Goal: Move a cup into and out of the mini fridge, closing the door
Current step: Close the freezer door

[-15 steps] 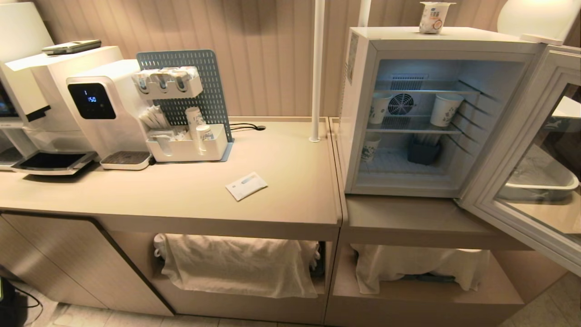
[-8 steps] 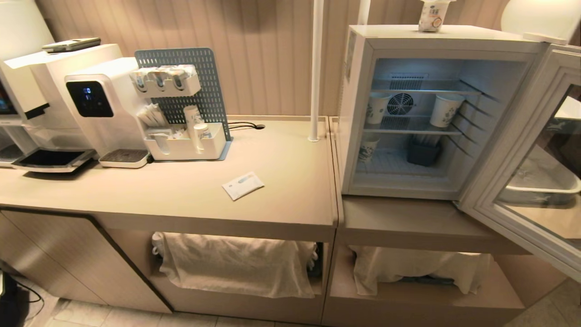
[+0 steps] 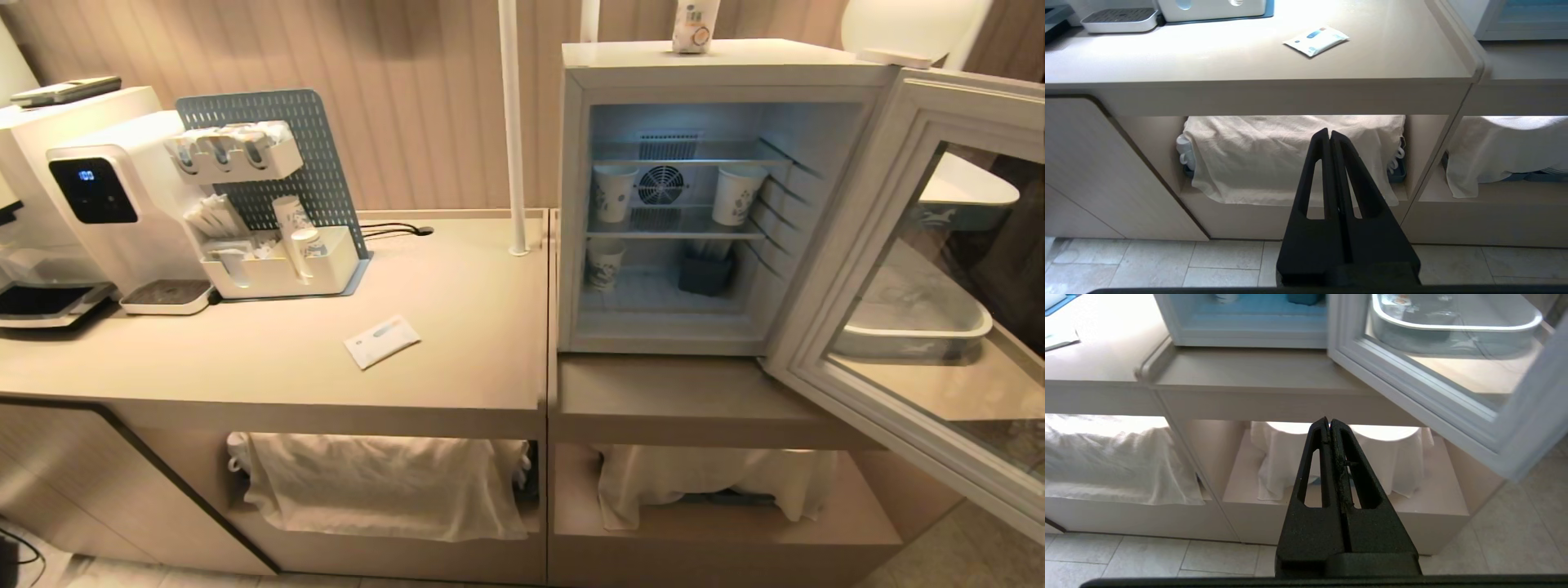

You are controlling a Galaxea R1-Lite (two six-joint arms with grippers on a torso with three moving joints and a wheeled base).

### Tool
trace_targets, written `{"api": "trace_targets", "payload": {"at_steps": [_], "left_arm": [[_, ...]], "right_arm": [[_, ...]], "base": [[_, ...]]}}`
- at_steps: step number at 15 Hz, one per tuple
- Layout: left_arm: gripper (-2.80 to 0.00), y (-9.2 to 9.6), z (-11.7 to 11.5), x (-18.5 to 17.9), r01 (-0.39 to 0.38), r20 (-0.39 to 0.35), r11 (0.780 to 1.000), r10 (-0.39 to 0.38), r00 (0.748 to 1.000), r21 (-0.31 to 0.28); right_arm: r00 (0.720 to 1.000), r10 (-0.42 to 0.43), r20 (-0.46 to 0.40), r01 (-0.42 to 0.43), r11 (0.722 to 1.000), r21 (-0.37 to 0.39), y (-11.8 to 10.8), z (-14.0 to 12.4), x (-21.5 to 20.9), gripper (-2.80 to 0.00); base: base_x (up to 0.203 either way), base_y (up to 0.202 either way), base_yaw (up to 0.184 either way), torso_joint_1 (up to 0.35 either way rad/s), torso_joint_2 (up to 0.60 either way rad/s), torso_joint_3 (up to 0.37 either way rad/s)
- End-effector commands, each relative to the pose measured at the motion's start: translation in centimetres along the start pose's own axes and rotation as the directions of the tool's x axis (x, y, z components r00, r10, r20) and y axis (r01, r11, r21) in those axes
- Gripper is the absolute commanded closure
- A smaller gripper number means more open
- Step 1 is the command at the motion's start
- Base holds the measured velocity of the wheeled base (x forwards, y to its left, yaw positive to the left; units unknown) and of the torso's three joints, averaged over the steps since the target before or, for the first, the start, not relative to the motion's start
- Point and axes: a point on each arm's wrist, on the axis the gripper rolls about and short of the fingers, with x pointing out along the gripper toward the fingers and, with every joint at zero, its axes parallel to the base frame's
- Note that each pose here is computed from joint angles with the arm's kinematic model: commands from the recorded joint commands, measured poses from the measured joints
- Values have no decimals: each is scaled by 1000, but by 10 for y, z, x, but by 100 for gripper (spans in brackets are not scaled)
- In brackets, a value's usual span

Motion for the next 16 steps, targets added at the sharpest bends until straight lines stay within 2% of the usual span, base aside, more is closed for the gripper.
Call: {"api": "trace_targets", "payload": {"at_steps": [1,16], "left_arm": [[0,0,0,0,0,-2,1000,0,1000,0],[0,0,0,0,0,0,1000,0,1000,0]], "right_arm": [[1000,1,-2,-1,1000,-1,0,0,0,0],[1000,1,-10,-1,1000,0,0,0,0,0]], "base": [[0,-84,-27,1,2,-1],[0,-92,-26,3,2,2]]}}
